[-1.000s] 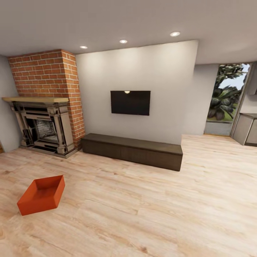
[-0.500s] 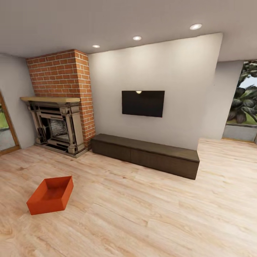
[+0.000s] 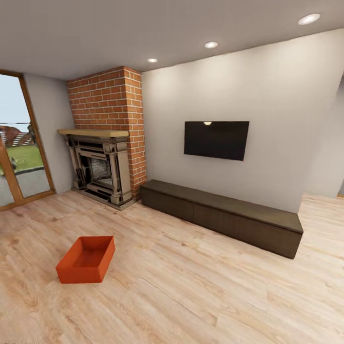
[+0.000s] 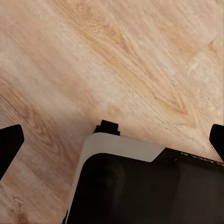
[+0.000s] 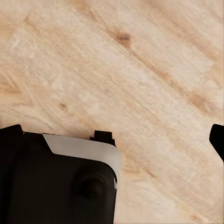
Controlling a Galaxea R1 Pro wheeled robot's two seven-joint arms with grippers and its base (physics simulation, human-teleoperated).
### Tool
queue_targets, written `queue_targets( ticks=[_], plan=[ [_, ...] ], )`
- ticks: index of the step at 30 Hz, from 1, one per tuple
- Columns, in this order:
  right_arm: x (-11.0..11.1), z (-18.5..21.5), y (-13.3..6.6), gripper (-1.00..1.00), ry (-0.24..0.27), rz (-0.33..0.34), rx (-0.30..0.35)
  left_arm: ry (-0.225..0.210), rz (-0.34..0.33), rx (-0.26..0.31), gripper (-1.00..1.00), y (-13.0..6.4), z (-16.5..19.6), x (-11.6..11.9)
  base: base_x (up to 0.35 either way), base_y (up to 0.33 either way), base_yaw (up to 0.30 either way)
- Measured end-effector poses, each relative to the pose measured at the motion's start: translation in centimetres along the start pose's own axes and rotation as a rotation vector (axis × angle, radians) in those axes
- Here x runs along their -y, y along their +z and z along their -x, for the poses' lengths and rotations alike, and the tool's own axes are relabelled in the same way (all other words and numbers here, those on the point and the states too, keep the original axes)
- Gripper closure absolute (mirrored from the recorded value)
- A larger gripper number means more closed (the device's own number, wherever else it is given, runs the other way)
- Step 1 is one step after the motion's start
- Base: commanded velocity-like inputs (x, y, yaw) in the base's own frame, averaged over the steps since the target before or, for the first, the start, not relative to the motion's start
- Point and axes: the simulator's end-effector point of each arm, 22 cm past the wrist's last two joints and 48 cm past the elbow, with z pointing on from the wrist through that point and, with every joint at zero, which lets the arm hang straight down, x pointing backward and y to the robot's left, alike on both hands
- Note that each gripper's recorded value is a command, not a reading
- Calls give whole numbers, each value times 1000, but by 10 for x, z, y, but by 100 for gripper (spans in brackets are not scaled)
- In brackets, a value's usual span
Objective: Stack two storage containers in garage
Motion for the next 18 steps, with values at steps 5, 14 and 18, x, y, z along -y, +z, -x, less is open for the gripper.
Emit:
queue_targets(
  ticks=[5,14,18],
  plan=[
    [0,0,0,-100,0,0,0,0,0,0,-100,0,0,0,228,0,268],
    [0,0,0,-100,0,0,-1,3,-2,0,-100,0,0,1,24,0,268],
    [0,0,0,-100,-1,0,-1,3,-2,1,-100,0,1,1,0,0,268]
  ],
)
